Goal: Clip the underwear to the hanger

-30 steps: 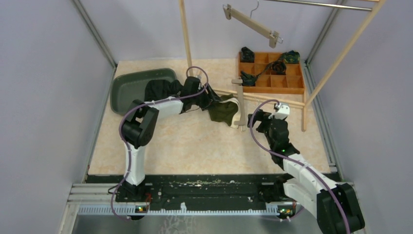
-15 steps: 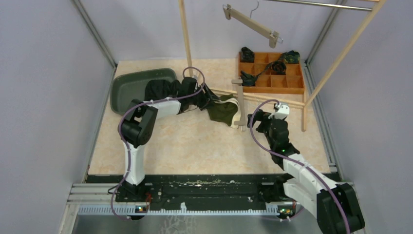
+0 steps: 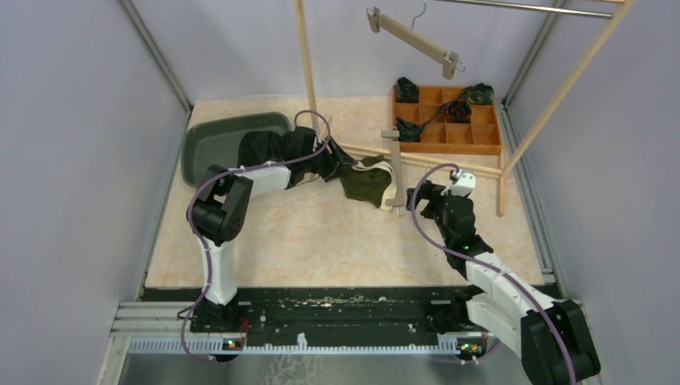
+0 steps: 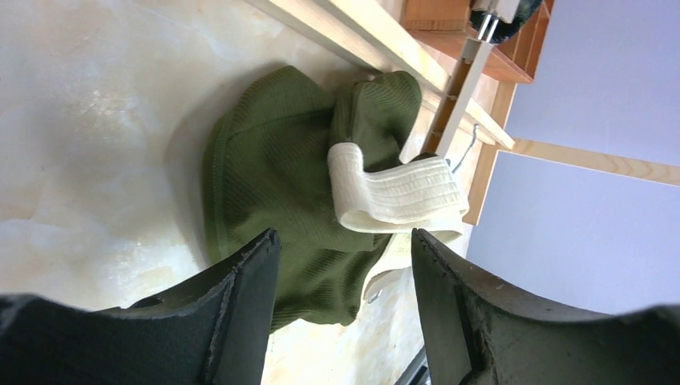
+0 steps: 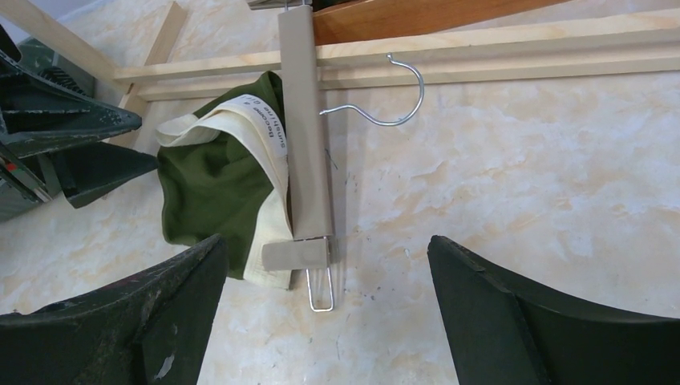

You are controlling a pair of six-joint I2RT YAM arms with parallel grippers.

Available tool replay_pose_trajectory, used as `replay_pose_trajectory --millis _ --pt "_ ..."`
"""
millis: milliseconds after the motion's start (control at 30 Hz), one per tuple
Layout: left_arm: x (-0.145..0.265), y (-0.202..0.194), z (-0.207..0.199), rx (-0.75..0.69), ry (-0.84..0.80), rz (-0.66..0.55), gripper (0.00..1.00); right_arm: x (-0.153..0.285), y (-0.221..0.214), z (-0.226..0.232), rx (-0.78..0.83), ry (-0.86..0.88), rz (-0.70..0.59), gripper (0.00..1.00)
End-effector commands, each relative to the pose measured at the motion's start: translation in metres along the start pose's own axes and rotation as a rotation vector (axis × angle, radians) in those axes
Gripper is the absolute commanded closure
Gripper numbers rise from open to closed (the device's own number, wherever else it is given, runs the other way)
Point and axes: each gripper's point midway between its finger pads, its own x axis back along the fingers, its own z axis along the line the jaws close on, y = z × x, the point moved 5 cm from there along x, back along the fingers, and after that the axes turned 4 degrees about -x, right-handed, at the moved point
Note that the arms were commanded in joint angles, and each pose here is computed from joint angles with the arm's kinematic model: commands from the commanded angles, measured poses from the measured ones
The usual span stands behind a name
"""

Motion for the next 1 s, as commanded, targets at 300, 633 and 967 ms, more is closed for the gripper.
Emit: replay_pose_trajectory --millis 300,633,967 --pt "-0.01 0.01 -0.015 0.02 -0.1 -0.001 0.39 -0.005 0.03 0.017 -0.01 0.054 -0.085 0.06" --pt "-0.027 0.009 -0.016 0.036 -0.137 0.035 0.44 -0.004 0.027 0.013 -0.013 0.044 -0.086 0.06" --pt "-0.031 0.017 -0.035 0.031 -0.204 0.034 0.97 -0.007 0.026 0.013 -0.017 0.044 -0.082 0.07"
